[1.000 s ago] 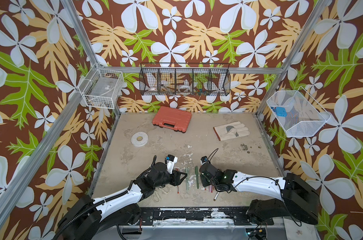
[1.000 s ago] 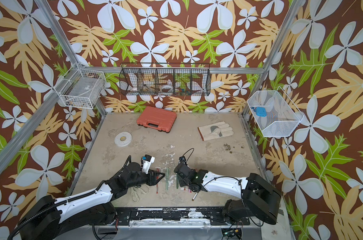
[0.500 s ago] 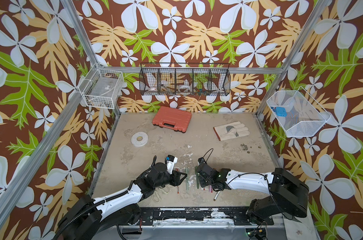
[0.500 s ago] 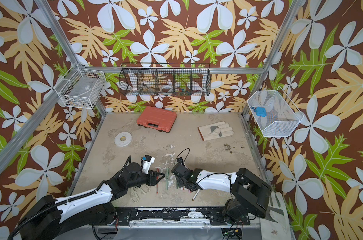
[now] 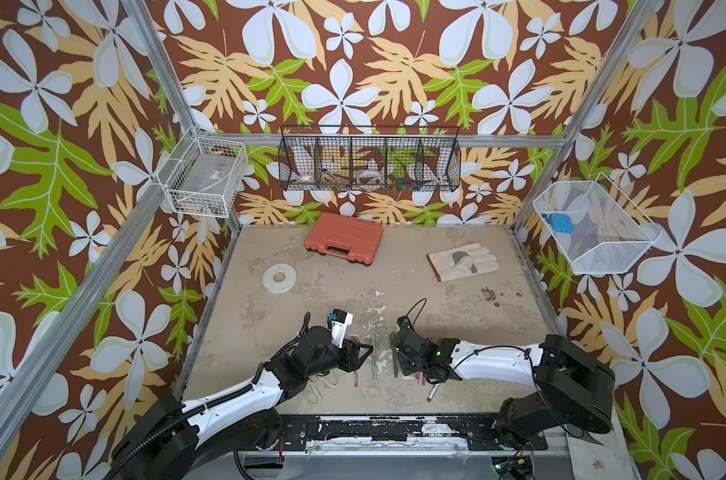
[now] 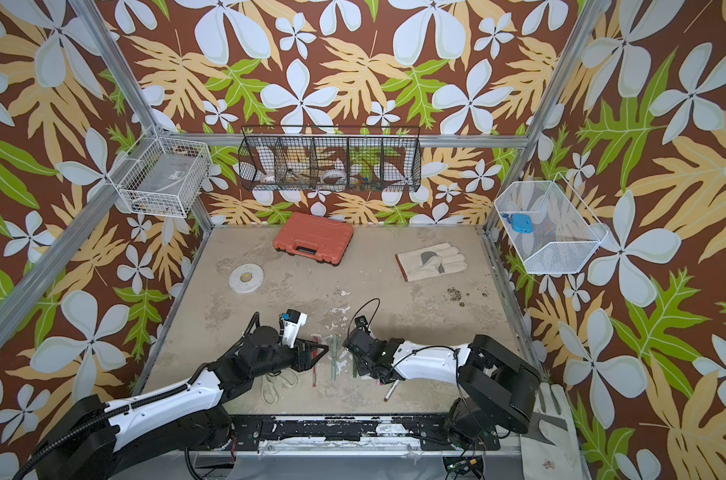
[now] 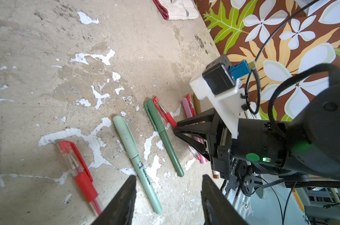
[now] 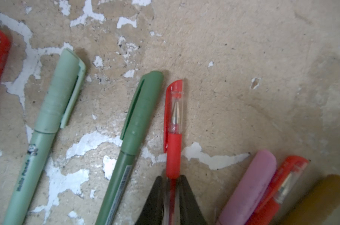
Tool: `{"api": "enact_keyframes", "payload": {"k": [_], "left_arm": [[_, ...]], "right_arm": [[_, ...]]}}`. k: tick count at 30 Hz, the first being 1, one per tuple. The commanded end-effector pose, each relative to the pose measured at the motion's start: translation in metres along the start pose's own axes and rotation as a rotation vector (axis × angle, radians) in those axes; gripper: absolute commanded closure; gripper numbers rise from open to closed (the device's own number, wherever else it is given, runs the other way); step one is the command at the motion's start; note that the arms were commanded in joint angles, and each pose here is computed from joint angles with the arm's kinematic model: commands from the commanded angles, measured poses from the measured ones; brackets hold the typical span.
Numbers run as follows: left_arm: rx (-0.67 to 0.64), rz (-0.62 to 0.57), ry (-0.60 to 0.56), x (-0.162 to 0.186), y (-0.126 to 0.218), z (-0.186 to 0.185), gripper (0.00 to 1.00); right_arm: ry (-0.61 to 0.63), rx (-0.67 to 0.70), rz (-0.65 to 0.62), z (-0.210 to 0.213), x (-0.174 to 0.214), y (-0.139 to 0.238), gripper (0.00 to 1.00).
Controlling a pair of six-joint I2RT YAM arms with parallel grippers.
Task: Open the pen caps
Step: 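Lift the red gel pen upright with the right gripper while the left gripper rises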
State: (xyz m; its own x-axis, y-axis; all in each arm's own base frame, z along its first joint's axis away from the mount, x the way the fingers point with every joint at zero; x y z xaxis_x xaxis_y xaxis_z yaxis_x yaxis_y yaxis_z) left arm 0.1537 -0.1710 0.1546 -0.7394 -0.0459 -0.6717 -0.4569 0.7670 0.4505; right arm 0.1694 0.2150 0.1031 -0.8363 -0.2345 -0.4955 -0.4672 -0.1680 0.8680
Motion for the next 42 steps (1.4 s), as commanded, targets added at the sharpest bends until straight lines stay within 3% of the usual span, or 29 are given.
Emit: {"api": "enact_keyframes", "payload": {"k": [1, 8, 12, 16, 23, 28, 33, 38, 42], "left_arm": [[0.006, -0.019, -0.008, -0.003, 0.0, -0.002, 0.45], [0.001, -0.094, 0.0, -0.015, 0.002, -0.006, 0.41], [0.021, -0.212, 0.066, -0.046, 0.007, -0.023, 0.29], [0.079, -0.33, 0.108, -0.091, 0.019, -0.05, 0.25], [0.179, -0.508, 0.15, -0.144, 0.045, -0.053, 0.31], [0.23, -0.544, 0.054, -0.132, 0.05, -0.049, 0.29], [0.228, -0.585, 0.01, -0.112, 0.053, -0.038, 0.28], [0.329, -0.576, -0.023, -0.108, 0.048, -0.04, 0.32], [0.324, -0.535, -0.029, -0.107, 0.037, -0.036, 0.39]], "right_arm": [[0.014, 0.018, 0.041, -0.003, 0.006, -0.002, 0.9], [0.038, 0.032, -0.023, 0.002, -0.016, 0.014, 0.94], [0.045, 0.016, -0.098, 0.001, -0.053, 0.037, 0.94], [0.035, -0.062, -0.222, -0.004, -0.097, 0.075, 0.93], [0.095, -0.229, -0.414, -0.011, -0.141, 0.126, 0.94], [0.215, -0.395, -0.537, -0.005, -0.135, 0.141, 0.95], [0.228, -0.551, -0.619, -0.004, -0.117, 0.141, 0.95], [0.261, -0.583, -0.617, -0.005, -0.1, 0.126, 0.95], [0.263, -0.581, -0.648, -0.008, -0.094, 0.122, 0.95]]}}
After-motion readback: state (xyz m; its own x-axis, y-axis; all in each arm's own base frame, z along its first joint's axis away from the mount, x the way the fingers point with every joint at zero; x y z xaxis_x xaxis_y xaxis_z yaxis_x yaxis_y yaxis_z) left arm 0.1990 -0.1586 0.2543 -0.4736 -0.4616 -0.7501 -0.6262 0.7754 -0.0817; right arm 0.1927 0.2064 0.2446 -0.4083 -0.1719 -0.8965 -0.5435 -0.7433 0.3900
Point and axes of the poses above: each gripper's point midway between its finger pads, its own y axis back along the fingers, its own z axis along the line the jaws close on, x = y × z, the point moved 10 cm from there along y, back along the fingers, and after that the axes turned 4 degrees about -y, right-handed, at the moved point
